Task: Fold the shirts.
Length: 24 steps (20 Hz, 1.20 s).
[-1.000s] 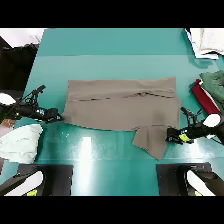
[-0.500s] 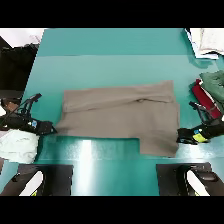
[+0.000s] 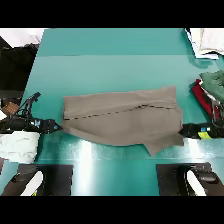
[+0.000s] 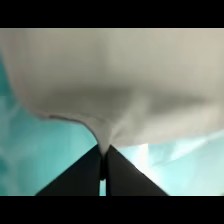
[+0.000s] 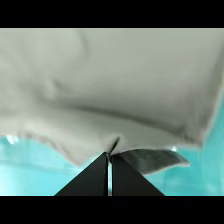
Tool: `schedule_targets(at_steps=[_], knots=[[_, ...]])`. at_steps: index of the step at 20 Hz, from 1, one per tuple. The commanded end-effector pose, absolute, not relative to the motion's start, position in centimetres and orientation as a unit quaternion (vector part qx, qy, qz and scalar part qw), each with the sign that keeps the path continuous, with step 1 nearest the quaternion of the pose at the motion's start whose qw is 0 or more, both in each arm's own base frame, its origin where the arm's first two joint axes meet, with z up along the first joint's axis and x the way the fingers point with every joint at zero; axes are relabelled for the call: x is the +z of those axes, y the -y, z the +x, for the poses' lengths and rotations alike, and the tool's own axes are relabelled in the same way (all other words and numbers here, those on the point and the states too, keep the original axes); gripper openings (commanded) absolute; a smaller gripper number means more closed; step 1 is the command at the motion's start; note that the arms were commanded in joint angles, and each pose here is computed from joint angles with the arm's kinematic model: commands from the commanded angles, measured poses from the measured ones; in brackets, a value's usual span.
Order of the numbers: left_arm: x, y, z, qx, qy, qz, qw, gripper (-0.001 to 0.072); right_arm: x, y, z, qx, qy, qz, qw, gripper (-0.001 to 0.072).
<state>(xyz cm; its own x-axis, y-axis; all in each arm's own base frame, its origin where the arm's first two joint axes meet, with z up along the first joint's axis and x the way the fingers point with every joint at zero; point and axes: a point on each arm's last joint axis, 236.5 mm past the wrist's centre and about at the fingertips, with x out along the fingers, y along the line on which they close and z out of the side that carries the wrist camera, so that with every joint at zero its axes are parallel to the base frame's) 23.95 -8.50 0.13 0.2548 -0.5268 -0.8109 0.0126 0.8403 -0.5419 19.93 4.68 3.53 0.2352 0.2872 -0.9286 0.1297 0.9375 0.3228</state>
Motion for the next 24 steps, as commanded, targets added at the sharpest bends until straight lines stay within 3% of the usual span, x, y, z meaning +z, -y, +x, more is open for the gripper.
schedule_targets(at_steps=[1,11,23,24], knots=[[1.1,7.8,27.5,-0.144,-0.526,-0.252,0.799,0.0025,5.4,-4.6,25.5,0.063,-0.570,0.176,0.800,0.0017],[2.8,3.3,34.1,-0.051,-0.407,-0.276,0.869,0.0025,3.6,-2.9,36.5,0.066,-0.579,0.170,0.795,0.0018],[-1.5,4.3,38.7,-0.074,-0.420,-0.334,0.841,0.0028,1.3,-4.8,44.6,0.083,-0.559,0.150,0.811,0.0021],[-0.9,4.2,39.3,-0.075,-0.413,-0.333,0.844,0.0151,1.4,-4.5,45.0,0.080,-0.557,0.152,0.813,0.0023]])
